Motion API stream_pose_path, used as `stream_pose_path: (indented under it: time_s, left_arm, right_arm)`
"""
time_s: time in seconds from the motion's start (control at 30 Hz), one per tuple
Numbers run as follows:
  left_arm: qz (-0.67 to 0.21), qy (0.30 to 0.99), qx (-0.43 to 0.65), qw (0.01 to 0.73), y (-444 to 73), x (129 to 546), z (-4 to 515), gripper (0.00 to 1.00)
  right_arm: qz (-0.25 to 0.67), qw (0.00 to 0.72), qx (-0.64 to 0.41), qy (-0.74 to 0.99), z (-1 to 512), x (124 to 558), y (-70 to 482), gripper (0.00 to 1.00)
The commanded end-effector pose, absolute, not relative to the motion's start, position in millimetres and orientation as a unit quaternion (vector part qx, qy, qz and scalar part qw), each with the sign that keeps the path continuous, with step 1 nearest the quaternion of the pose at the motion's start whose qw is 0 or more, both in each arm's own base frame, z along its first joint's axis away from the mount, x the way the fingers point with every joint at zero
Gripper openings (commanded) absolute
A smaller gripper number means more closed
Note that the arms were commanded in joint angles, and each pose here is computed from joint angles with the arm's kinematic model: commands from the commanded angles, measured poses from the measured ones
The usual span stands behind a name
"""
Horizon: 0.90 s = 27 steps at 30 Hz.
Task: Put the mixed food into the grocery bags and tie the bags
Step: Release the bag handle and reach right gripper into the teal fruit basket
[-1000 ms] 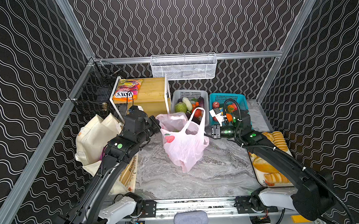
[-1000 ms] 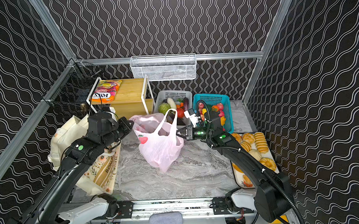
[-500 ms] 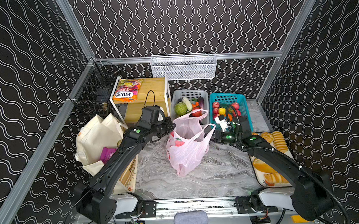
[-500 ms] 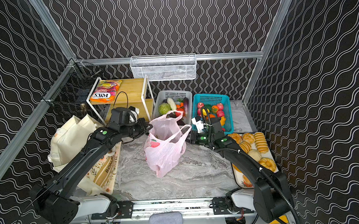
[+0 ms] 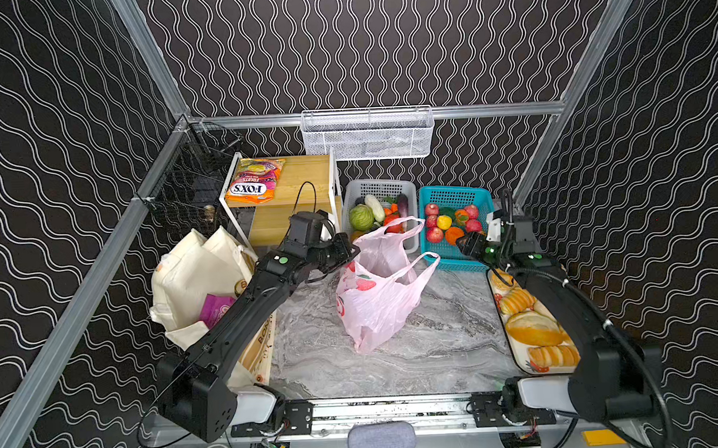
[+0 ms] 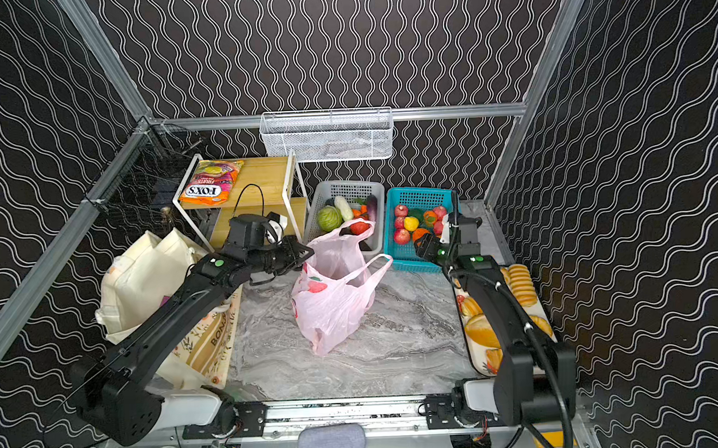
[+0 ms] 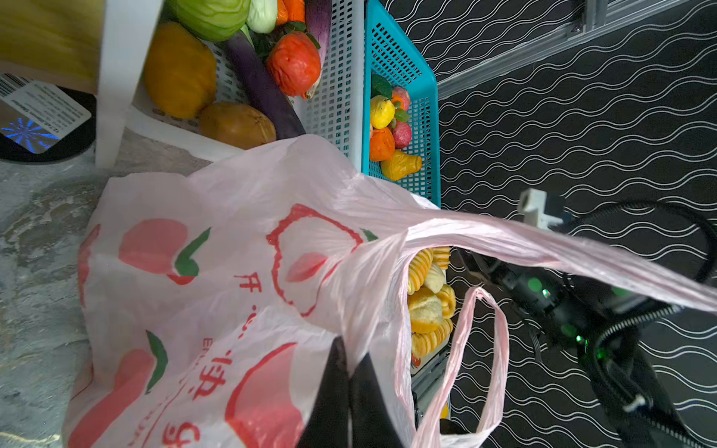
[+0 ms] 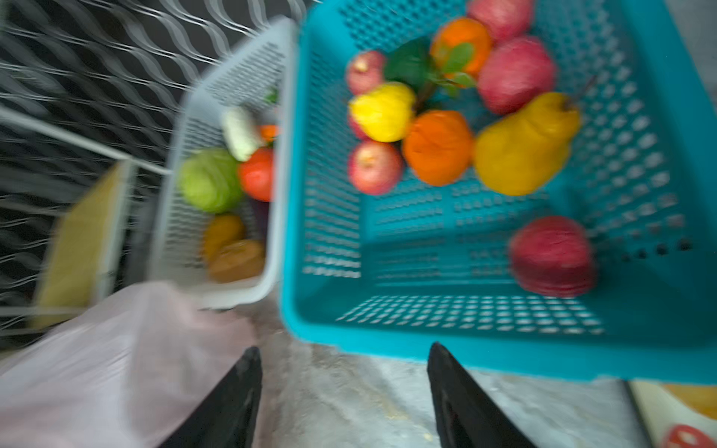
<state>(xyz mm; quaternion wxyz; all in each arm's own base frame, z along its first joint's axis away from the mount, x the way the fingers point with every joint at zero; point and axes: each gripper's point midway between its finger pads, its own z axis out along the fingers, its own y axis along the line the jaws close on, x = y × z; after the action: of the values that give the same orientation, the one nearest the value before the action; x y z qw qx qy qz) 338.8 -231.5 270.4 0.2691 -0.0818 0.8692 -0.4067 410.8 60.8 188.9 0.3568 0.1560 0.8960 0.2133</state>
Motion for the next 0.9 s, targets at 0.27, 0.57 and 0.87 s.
stream_pose_path:
  time_s: [0.27, 0.57, 0.87]
  left_arm:
    - [-0.427, 0.858, -0.076, 0.274, -234.8, 336.8, 276.6, 0.00]
    - [-0.435, 0.855, -0.076, 0.270, -237.2, 336.3, 274.0, 0.00]
    - [-0.435, 0.857, -0.075, 0.268, -237.8, 336.0, 273.9, 0.00]
  right_arm:
    - [0.026, 0.302, 0.271, 0.914, 122.6, 478.8, -28.8, 0.70]
    - [0.038, 0.306, 0.312, 0.899, 94.7, 508.5, -32.7, 0.72]
    - [0.040, 0.336, 0.332, 0.880, 82.9, 533.5, -38.7, 0.69]
